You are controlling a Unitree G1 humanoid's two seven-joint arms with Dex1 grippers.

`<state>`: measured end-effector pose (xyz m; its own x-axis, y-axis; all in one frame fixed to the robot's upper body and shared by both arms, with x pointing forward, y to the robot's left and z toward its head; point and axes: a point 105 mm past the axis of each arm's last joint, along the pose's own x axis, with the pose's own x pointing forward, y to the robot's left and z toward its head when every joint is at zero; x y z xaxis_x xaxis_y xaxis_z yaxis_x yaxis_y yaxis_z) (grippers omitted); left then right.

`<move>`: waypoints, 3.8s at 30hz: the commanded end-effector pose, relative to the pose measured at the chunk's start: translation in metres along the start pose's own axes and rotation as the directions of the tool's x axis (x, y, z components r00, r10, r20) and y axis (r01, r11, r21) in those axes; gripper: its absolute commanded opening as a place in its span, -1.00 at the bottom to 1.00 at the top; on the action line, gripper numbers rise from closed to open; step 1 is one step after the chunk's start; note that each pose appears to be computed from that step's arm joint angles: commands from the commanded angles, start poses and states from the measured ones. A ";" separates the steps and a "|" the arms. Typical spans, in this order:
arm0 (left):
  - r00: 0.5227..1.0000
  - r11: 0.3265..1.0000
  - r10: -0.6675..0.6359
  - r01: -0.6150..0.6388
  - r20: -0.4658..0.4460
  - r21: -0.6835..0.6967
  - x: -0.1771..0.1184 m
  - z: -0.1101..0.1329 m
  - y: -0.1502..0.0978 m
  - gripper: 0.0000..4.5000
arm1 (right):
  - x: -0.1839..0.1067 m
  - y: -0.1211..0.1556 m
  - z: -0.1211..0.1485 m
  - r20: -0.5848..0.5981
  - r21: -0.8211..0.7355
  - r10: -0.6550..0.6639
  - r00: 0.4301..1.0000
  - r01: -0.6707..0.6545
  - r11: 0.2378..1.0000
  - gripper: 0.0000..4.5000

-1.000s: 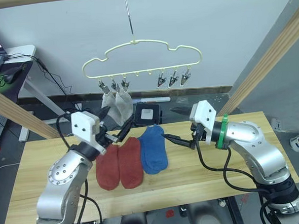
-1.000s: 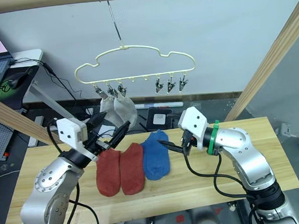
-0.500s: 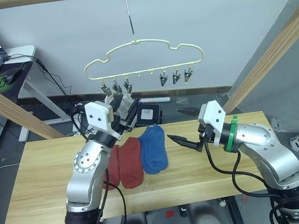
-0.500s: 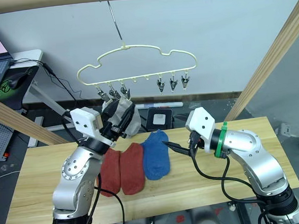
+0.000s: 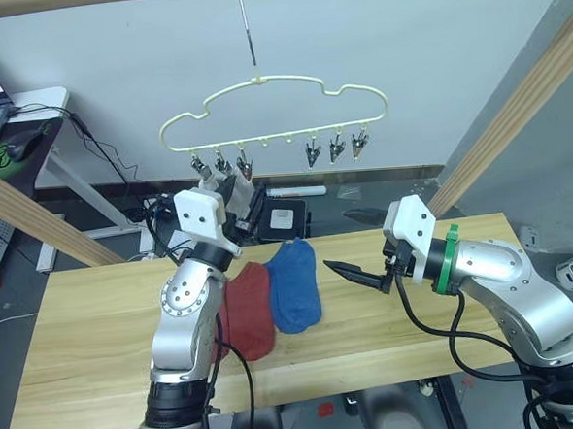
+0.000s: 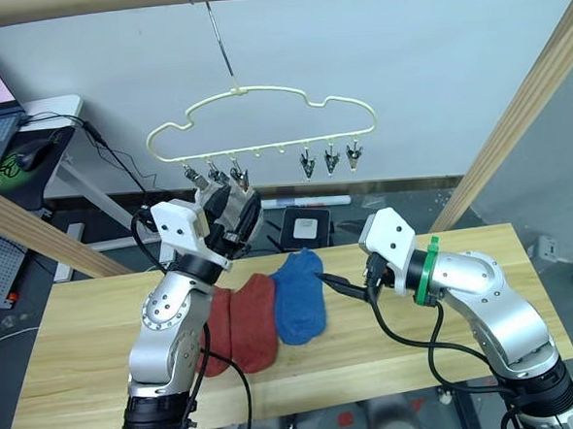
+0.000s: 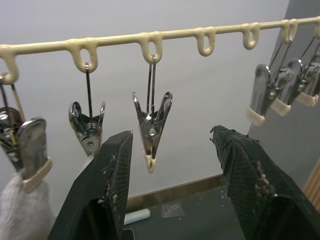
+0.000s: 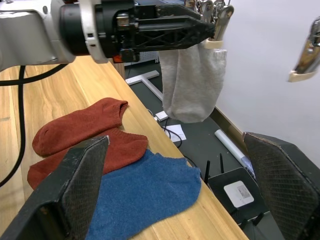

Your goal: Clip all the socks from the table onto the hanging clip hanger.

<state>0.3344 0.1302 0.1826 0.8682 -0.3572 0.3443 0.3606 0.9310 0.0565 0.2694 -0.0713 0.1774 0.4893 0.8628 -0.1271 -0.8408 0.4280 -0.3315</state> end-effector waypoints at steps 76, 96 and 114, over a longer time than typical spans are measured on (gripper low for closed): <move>0.997 0.992 0.046 -0.053 0.060 0.115 0.009 0.037 0.036 -1.00 | 0.087 0.005 -0.078 -0.224 0.192 -0.234 0.946 0.279 0.941 1.00; 0.999 0.992 0.037 -0.041 0.033 0.117 0.003 0.038 0.038 -1.00 | 0.108 0.021 -0.127 -0.323 0.293 -0.243 0.915 0.341 0.893 -0.09; 0.999 0.993 0.044 -0.048 0.032 0.111 0.002 0.035 0.037 -1.00 | 0.080 0.036 -0.105 -0.254 0.278 -0.187 0.949 0.257 0.926 -0.99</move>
<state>0.3423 0.1663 0.2127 0.8830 -0.3143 0.3486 0.2829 0.9490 0.1389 0.3063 -0.0167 0.0431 0.6850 0.6434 -0.3418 -0.7015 0.7091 -0.0712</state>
